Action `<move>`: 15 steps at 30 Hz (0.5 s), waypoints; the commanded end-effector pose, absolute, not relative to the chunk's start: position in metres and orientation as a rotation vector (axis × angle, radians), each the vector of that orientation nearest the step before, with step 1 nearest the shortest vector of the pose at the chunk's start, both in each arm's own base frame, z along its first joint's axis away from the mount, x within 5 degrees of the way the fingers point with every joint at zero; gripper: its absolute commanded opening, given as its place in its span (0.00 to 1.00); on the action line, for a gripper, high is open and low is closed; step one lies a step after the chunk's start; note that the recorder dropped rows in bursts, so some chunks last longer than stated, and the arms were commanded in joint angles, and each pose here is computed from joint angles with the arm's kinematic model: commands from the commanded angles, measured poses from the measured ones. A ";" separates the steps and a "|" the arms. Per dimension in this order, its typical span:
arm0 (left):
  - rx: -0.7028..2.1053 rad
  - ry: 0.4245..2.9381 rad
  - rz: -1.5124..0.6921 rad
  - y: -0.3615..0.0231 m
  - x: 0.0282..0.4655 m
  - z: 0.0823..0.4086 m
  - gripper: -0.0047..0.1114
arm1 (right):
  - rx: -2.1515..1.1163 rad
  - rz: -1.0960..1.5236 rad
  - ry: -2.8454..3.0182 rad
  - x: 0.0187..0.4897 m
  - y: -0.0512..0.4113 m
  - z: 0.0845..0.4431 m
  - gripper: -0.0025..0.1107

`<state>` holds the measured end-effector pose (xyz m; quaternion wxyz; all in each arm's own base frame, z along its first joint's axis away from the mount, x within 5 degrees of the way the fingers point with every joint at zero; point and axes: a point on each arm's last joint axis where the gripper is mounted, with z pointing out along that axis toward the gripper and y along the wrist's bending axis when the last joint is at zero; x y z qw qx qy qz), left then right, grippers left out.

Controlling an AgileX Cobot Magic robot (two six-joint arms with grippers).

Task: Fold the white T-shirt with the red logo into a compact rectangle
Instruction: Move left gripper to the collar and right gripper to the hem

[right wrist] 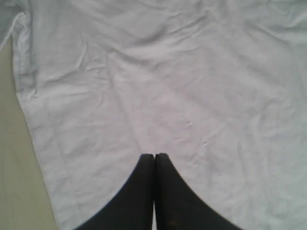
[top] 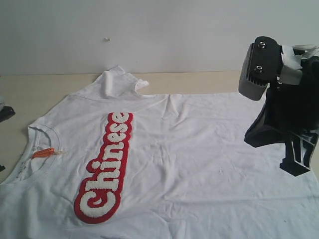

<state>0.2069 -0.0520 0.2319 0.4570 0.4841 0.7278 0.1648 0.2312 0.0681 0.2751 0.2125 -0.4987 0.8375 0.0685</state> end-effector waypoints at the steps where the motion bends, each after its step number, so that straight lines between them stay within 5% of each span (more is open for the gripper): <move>1: 1.280 1.791 0.411 -0.059 0.229 0.227 0.04 | -1.516 -0.097 2.269 0.240 0.054 0.275 0.02; 8: 1.376 1.755 0.173 -0.073 0.283 0.222 0.04 | -1.718 -0.342 2.260 0.260 0.041 0.253 0.02; 15: 1.498 1.779 0.244 -0.073 0.314 0.191 0.04 | -1.908 -0.312 2.291 0.281 0.043 0.208 0.02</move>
